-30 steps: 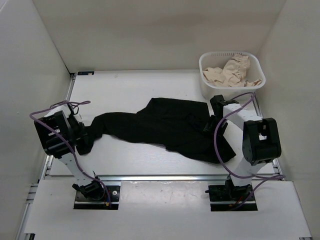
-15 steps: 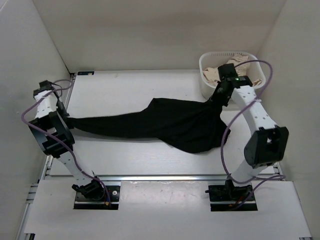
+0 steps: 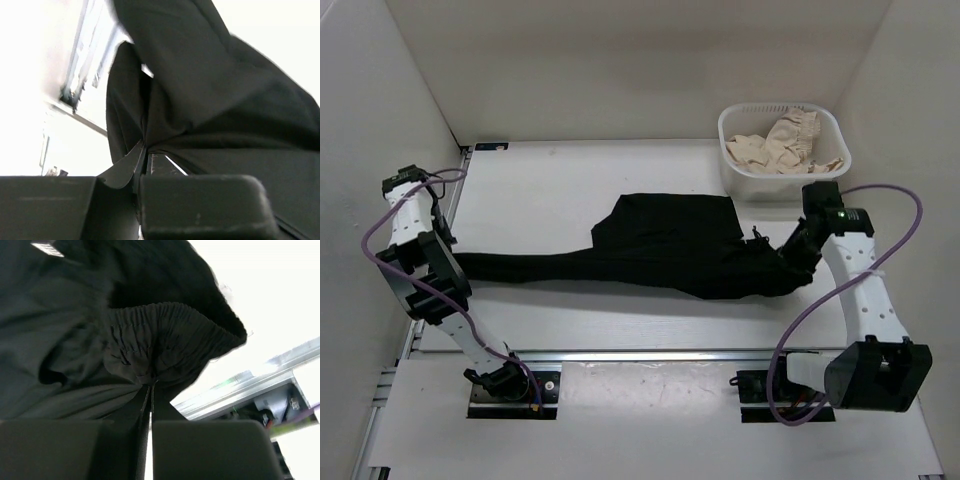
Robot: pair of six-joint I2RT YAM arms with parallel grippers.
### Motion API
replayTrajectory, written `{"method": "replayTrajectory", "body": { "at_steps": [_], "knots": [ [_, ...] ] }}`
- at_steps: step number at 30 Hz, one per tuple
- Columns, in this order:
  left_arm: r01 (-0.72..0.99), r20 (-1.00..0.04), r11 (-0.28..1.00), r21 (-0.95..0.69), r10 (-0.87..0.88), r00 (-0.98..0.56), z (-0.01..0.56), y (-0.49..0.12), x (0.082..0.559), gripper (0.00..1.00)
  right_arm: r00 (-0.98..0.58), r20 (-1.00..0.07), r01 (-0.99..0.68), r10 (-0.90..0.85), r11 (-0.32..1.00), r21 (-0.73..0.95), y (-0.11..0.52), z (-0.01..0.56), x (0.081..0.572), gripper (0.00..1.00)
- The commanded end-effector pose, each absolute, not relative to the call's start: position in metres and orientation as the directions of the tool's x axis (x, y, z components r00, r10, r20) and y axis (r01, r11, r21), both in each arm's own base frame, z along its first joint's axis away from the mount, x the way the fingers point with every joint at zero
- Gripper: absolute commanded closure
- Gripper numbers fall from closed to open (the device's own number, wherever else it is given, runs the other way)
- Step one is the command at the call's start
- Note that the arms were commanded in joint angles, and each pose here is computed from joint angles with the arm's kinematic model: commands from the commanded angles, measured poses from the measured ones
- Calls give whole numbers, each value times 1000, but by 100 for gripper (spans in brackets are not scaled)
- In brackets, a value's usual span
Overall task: Fold and stack the trousers
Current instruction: Flatten the trousers out
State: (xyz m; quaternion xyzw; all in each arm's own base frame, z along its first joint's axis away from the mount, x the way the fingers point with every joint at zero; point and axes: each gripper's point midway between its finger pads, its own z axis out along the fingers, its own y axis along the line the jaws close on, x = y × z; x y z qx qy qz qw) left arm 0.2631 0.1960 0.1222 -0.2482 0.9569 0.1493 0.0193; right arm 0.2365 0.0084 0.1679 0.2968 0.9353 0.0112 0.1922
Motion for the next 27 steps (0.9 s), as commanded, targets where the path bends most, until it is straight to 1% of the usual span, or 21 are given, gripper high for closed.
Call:
{"method": "replayTrajectory", "body": {
  "at_steps": [1, 2, 3, 4, 5, 6, 8, 10, 11, 14, 15, 16, 17, 18, 20, 24, 26, 27],
  "knots": [
    [-479, -57, 806, 348, -492, -869, 125, 203, 234, 86, -732, -322, 637, 601, 771, -9, -19, 144, 188, 99],
    [-476, -41, 812, 340, -492, -869, 125, 197, 227, 81, -720, -298, 661, 627, 750, -18, -17, 135, 178, 81],
    [-459, 22, 825, 331, -493, -870, 112, 185, 209, 73, -718, -278, 671, 639, 741, -31, -16, 125, 168, 62],
    [-448, 51, 827, 341, -492, -869, 108, 181, 197, 63, -706, -264, 689, 658, 723, -40, -17, 118, 155, 38],
    [-446, 58, 828, 341, -492, -869, 108, 175, 187, 53, -688, -226, 717, 690, 693, -69, -18, 102, 139, 12],
    [-450, 108, 826, 339, -510, -854, 99, 170, 168, 40, -670, -237, 734, 704, 675, -73, -20, 101, 131, 8],
    [-488, 55, 804, 341, -535, -843, 96, 179, 170, 31, -621, -280, 776, 733, 625, -85, -30, 102, 125, 4],
    [-540, 15, 769, 341, -579, -815, 101, 195, 171, 24, -569, -345, 807, 747, 588, -56, -38, 113, 132, 3],
    [-561, 3, 761, 325, -594, -804, 102, 200, 175, 24, -547, -373, 815, 750, 578, -34, -41, 119, 139, 3],
    [-620, -31, 739, 264, -636, -771, 96, 218, 192, 24, -550, -382, 810, 743, 586, -27, -43, 113, 159, 3],
    [-619, -24, 740, 264, -637, -771, 91, 220, 193, 24, -557, -348, 812, 754, 583, -36, -41, 104, 163, 3],
    [-619, -16, 743, 255, -637, -771, 82, 221, 198, 24, -585, -325, 791, 743, 611, -27, -37, 97, 167, 3],
    [-617, -5, 745, 255, -637, -771, 77, 219, 195, 24, -595, -306, 763, 743, 642, 76, -23, 97, 188, 3],
    [-617, 6, 749, 242, -637, -771, 70, 216, 195, 24, -618, -270, 750, 739, 657, 82, -18, 86, 188, 3],
    [-617, 4, 749, 241, -637, -771, 56, 214, 193, 23, -620, -257, 742, 741, 660, 114, -12, 79, 193, 3],
    [-617, -2, 746, 250, -637, -771, 38, 214, 191, 21, -639, -196, 748, 744, 660, 71, -8, 48, 173, 3],
    [-615, 25, 754, 228, -637, -771, 30, 210, 191, 21, -646, -167, 750, 745, 660, 45, -7, 35, 169, 4],
    [-615, 38, 758, 219, -636, -771, 24, 207, 190, 21, -644, -175, 749, 745, 660, 52, -8, 33, 174, 6]
  ]
}}
